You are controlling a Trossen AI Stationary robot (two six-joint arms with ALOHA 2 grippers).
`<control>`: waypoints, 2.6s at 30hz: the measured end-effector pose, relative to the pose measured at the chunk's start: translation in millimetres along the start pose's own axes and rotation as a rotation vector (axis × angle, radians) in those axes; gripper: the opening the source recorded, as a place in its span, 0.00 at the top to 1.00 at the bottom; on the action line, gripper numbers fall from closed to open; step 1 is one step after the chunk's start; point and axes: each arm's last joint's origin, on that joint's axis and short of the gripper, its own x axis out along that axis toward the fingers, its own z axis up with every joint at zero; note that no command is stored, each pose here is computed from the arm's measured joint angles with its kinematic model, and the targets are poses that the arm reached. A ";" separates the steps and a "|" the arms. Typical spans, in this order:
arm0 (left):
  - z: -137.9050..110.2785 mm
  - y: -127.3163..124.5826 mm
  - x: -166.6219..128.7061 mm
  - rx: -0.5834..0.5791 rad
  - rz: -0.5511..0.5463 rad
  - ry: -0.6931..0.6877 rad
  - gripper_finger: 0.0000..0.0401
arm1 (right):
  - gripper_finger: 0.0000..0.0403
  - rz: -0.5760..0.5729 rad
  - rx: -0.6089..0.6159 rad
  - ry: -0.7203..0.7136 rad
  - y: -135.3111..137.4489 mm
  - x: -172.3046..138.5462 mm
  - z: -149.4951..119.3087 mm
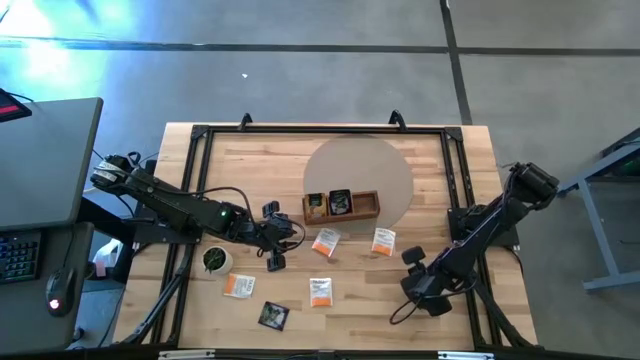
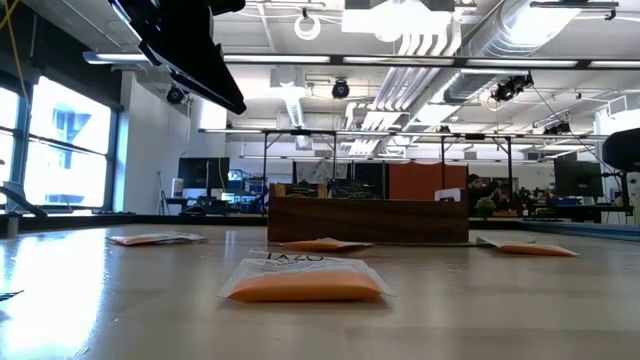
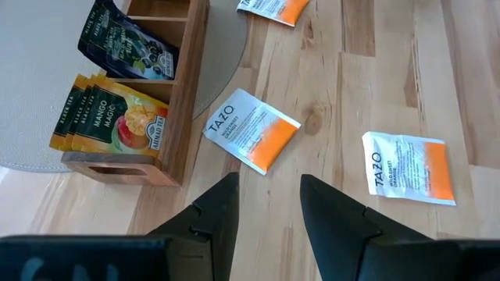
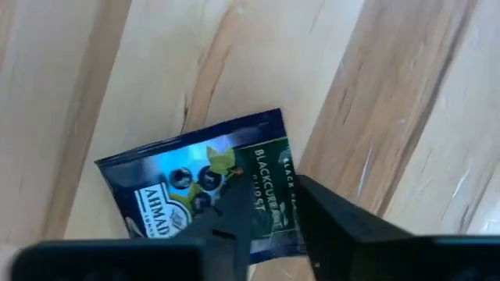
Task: Pick & Place Tea
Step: Put the violet tea bag into the middle section of the wooden organizer
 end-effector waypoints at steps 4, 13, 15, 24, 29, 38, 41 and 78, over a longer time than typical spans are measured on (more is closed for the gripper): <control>0.0 0.0 0.0 0.000 0.000 0.000 0.66 | 0.95 0.013 0.043 -0.033 0.6 0.8 2.6; 0.0 0.0 0.0 0.004 0.000 0.000 0.66 | 0.98 -0.318 0.150 -0.413 -0.8 -10.6 32.5; -0.2 0.0 0.0 0.005 0.000 0.001 0.66 | 0.99 -0.485 0.218 -0.572 -5.7 -17.6 42.3; -0.1 0.0 0.0 0.009 0.001 0.001 0.66 | 0.99 -0.995 0.289 -0.748 -60.6 -38.5 79.7; -0.1 0.1 0.0 0.024 0.001 0.000 0.66 | 0.99 -1.136 0.258 -0.645 -105.1 -46.1 90.5; -0.2 0.1 0.0 0.032 0.001 0.001 0.66 | 1.00 -1.140 0.277 -0.552 -151.3 -40.2 90.1; -0.2 0.1 0.0 0.032 0.002 0.001 0.66 | 1.00 -1.128 0.235 -0.548 -154.4 -27.6 95.6; -3.2 -6.8 -0.9 0.018 -0.238 0.096 0.66 | 0.69 -1.048 0.078 -0.784 -142.9 -7.4 121.9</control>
